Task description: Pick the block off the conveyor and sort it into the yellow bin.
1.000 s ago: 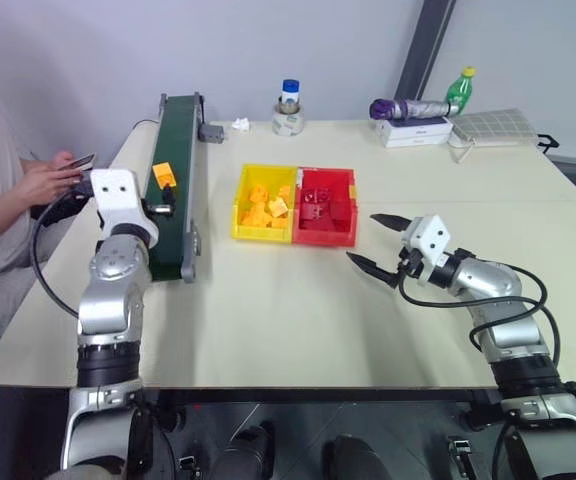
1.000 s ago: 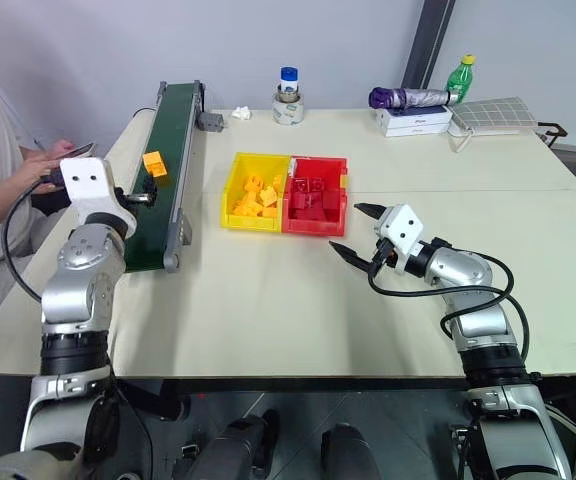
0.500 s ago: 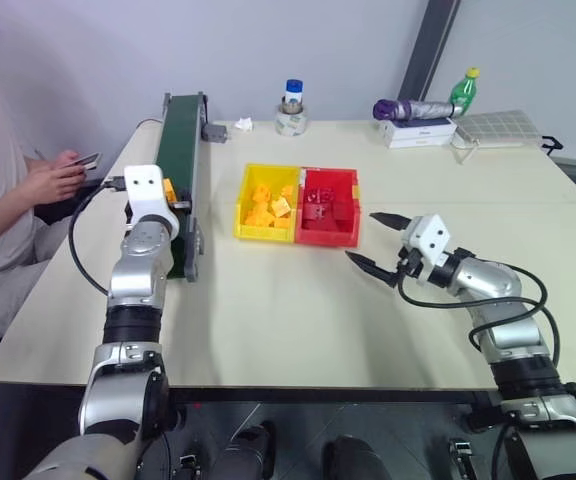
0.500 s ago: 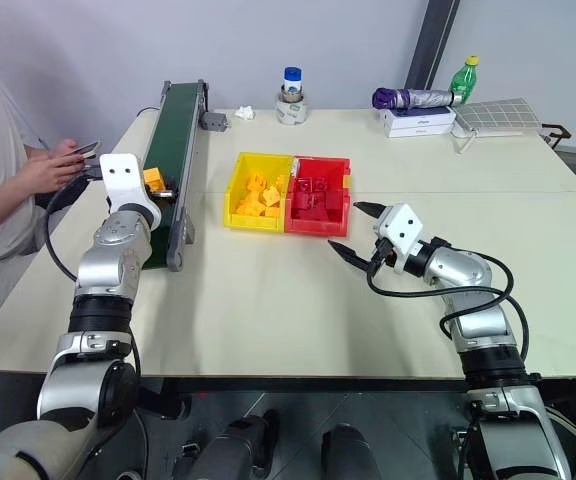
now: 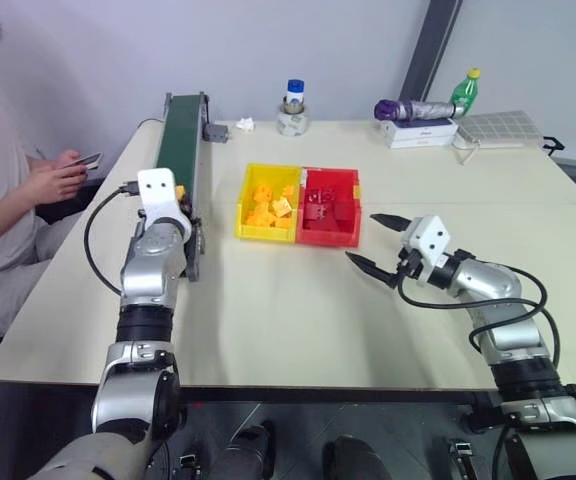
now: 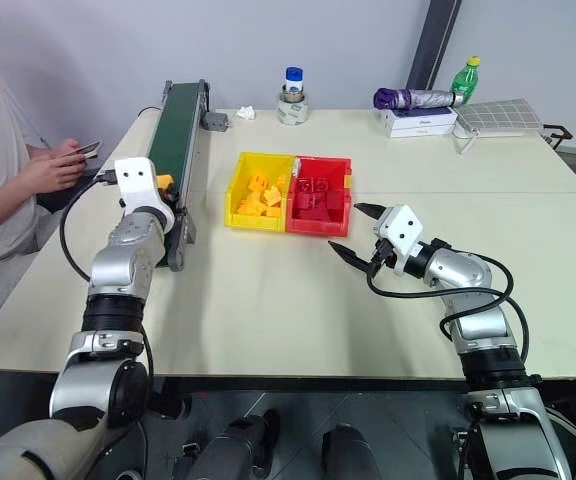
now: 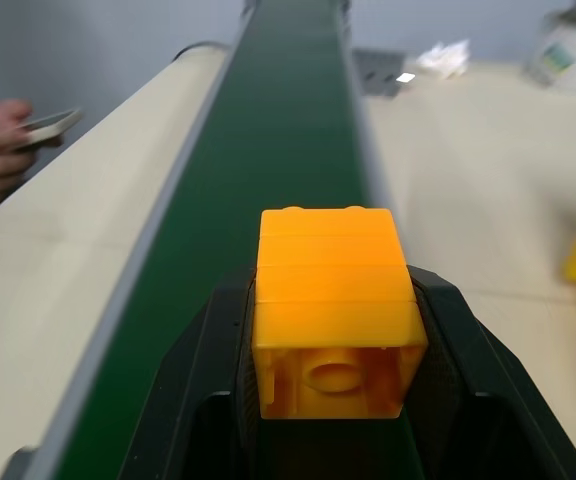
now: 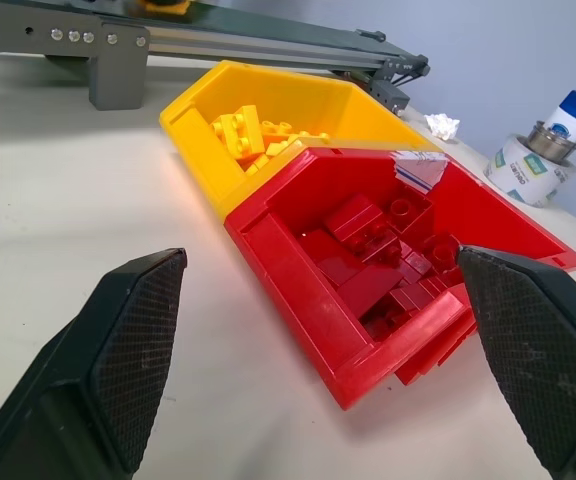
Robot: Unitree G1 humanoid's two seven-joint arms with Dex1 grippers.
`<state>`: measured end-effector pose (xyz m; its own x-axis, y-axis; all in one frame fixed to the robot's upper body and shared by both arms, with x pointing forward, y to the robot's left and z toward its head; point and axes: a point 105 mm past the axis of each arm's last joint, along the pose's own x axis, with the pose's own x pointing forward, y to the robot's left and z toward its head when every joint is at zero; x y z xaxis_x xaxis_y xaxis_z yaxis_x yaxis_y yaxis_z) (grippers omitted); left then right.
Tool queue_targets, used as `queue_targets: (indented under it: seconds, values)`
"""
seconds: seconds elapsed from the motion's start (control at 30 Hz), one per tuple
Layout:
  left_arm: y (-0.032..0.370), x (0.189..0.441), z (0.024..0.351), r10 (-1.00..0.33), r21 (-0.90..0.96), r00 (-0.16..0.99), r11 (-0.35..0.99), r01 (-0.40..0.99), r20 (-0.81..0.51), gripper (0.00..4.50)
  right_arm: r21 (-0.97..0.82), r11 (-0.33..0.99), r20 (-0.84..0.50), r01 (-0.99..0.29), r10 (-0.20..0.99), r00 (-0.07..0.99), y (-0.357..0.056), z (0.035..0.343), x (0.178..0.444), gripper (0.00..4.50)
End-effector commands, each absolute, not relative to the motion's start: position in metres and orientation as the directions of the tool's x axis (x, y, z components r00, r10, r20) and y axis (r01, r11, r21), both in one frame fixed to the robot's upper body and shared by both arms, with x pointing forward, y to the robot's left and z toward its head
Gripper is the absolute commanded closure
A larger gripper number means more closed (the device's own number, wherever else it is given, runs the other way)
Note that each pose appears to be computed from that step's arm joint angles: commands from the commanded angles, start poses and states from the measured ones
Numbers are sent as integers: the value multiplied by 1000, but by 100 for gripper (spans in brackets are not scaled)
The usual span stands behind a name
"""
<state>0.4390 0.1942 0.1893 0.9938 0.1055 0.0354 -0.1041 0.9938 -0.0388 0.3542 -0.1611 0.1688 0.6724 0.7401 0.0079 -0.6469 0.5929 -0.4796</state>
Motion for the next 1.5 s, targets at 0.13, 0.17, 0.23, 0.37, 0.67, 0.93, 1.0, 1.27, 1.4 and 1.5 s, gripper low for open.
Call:
queue_targets:
  seconds: [0.13, 0.17, 0.23, 0.37, 0.67, 0.93, 1.0, 1.27, 1.4, 1.5]
  values:
    - [97, 448, 253, -232, 20, 940, 972, 235, 250, 316, -507, 595, 58, -624, 746, 663, -157, 185, 353, 0]
    - [90, 452, 252, -246, 28, 939, 969, 246, 240, 316, -507, 594, 59, -625, 747, 663, -157, 185, 354, 0]
    - [80, 462, 250, -254, 51, 943, 967, 249, 215, 316, -508, 593, 58, -624, 747, 662, -157, 185, 354, 0]
    - [69, 475, 253, -250, 108, 948, 967, 232, 197, 316, -511, 596, 59, -619, 743, 666, -158, 186, 351, 0]
    - [85, 486, 242, -131, 73, 979, 990, 121, 157, 266, -509, 619, 56, -598, 717, 695, -165, 185, 343, 0]
    - [88, 479, 268, -186, 59, 938, 983, 177, 293, 5, -510, 615, 56, -601, 722, 690, -163, 188, 346, 0]
    - [91, 473, 273, -231, 34, 913, 972, 233, 336, 5, -510, 615, 57, -602, 722, 689, -163, 189, 346, 0]
    - [116, 395, 263, -502, 130, 795, 863, 489, 341, 5, -512, 612, 57, -603, 725, 687, -165, 189, 348, 0]
    - [140, 349, 251, -601, 222, 757, 799, 559, 255, 5, -510, 607, 52, -610, 729, 682, -166, 187, 349, 0]
    - [161, 321, 247, -646, 180, 733, 764, 620, 215, 5, -508, 601, 46, -617, 735, 677, -166, 185, 350, 0]
